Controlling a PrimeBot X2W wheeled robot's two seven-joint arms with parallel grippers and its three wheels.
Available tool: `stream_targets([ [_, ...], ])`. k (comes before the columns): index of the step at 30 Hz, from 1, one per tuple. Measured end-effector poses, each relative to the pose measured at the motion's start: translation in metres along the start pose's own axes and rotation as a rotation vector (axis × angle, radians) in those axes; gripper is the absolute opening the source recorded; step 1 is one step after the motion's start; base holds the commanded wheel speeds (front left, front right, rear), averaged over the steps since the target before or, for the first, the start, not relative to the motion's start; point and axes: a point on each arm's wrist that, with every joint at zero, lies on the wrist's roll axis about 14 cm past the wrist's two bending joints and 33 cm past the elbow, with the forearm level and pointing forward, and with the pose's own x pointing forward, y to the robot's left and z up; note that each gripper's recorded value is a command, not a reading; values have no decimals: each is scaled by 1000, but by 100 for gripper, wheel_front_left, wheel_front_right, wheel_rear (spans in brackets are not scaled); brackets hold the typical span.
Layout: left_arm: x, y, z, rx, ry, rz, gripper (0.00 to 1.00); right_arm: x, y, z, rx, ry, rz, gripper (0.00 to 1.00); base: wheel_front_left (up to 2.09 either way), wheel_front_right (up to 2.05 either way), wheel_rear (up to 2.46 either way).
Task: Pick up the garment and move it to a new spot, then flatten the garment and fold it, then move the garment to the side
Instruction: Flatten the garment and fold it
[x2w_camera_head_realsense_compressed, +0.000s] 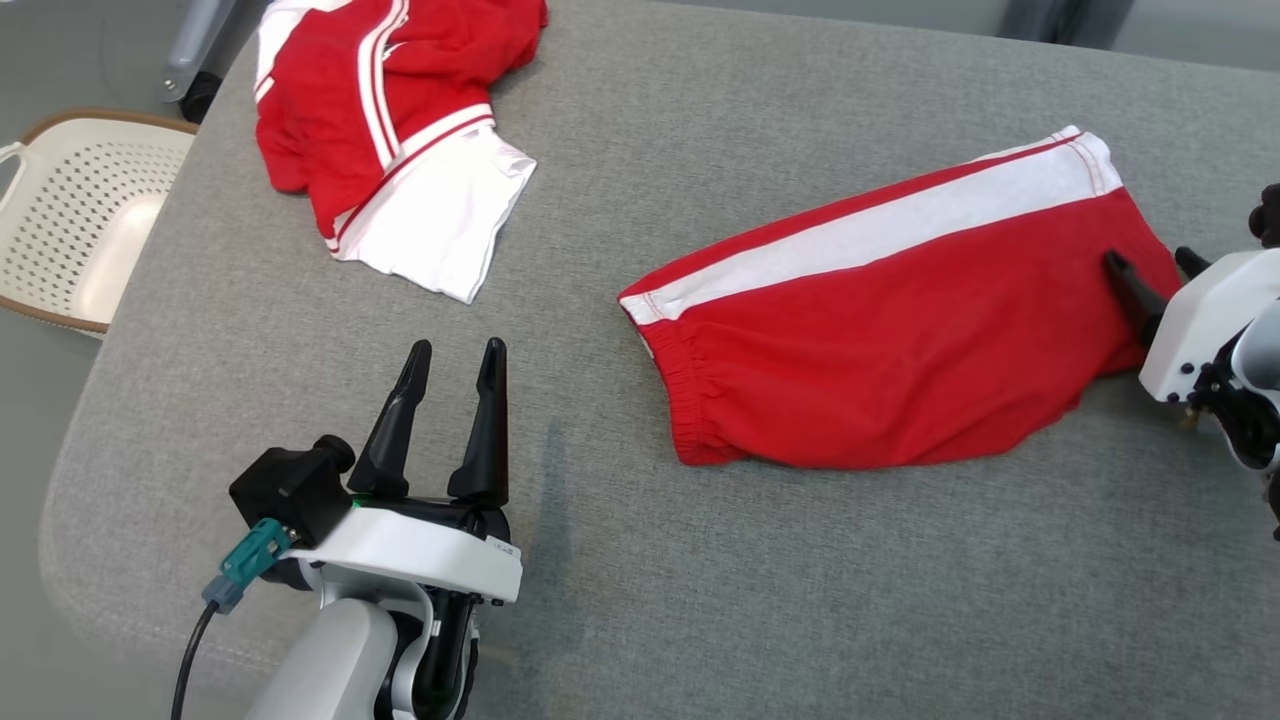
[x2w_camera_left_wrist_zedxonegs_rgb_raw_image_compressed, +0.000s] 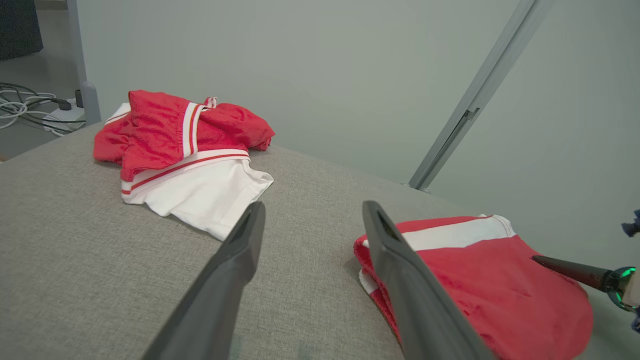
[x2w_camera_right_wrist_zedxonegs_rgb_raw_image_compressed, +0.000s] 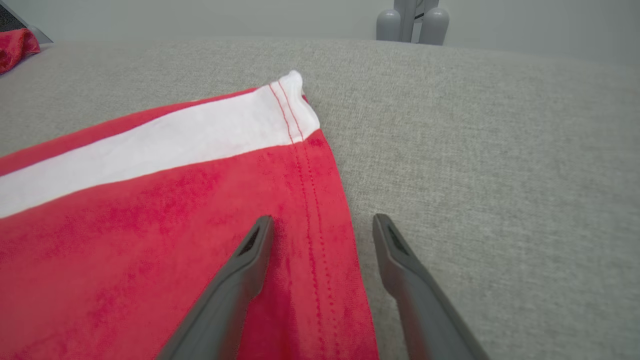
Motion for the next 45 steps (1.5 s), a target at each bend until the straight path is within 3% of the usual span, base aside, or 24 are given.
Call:
stream_targets([
  [8, -8, 18, 1, 55, -9, 46, 100, 7, 8, -12, 10, 65, 2, 100, 0, 0, 0],
  [9, -9, 20, 1, 57, -8, 50, 100, 8, 9, -13, 11, 69, 4, 93, 0, 0, 0],
  [11, -9, 23, 1, 78, -8, 56, 100, 8, 11, -15, 17, 80, 5, 49, 0, 0, 0],
  [13, -9, 25, -1, 91, -5, 57, 100, 7, 12, -16, 19, 86, 7, 35, 0, 0, 0],
  [14, -9, 26, -1, 96, -3, 58, 100, 7, 13, -17, 21, 87, 8, 33, 0, 0, 0],
  [16, -9, 26, -2, 108, 0, 56, 100, 6, 15, -17, 25, 86, 10, 4, 0, 0, 0],
  [17, -9, 26, -3, 115, 2, 52, 100, 6, 15, -16, 28, 80, 12, 0, 0, 0, 0],
  [29, -9, 19, -15, 148, 33, 16, 100, -22, 2, -15, 86, -11, -19, 0, 0, 0, 0],
  [45, -17, -31, -29, 142, 58, -147, 100, -121, -49, -49, 278, -177, -176, 0, 0, 0, 0],
])
